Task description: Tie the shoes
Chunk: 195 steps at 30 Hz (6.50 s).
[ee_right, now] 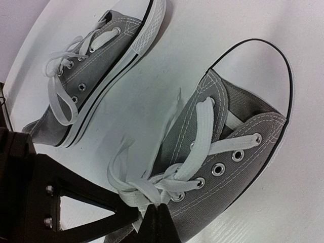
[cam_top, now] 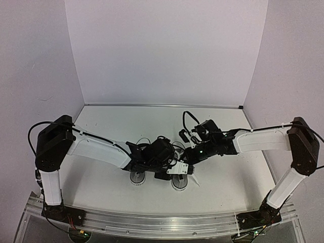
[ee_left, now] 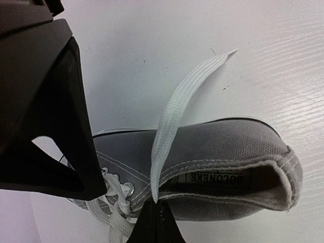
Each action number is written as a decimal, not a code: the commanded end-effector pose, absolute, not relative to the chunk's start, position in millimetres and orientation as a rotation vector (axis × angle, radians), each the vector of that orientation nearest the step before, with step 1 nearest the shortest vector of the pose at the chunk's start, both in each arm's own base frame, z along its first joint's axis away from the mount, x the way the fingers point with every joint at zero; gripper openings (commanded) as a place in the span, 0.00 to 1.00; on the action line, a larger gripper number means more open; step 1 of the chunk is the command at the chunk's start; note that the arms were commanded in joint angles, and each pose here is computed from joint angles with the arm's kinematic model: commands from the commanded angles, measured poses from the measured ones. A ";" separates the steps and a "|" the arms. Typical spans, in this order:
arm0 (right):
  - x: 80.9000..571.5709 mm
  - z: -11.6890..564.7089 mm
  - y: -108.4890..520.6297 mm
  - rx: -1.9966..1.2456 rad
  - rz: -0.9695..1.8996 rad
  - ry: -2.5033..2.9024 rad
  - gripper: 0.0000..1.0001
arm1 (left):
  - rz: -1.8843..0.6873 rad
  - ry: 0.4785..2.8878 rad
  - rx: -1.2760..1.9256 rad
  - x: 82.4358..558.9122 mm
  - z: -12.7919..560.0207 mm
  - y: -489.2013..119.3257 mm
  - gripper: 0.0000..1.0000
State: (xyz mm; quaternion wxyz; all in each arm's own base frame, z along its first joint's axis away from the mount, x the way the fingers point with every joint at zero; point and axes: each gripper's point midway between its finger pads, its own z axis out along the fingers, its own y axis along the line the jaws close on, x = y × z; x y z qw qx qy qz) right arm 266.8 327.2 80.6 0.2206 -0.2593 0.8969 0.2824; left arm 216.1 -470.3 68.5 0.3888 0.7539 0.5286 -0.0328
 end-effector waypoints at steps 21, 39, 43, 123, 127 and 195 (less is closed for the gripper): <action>264.5 90.5 338.7 -0.726 0.842 2.438 0.00 | -0.381 1.409 1.563 234.3 128.9 -467.8 0.00; 268.9 96.3 331.9 -0.683 0.822 2.426 0.00 | -0.382 1.435 1.600 232.0 106.7 -462.6 0.00; 269.5 96.9 331.1 -0.680 0.824 2.424 0.00 | -0.387 1.443 1.603 228.9 104.1 -457.5 0.00; 285.7 131.7 300.1 -0.521 0.946 2.360 0.33 | -0.692 1.531 1.327 253.0 71.1 -474.0 0.00; 288.9 107.1 300.0 -0.511 0.915 2.433 0.29 | -0.680 1.531 1.339 252.8 68.9 -473.0 0.00; 275.1 62.9 339.9 -0.487 1.265 2.527 0.21 | -0.720 1.455 1.295 247.6 74.9 -474.1 0.01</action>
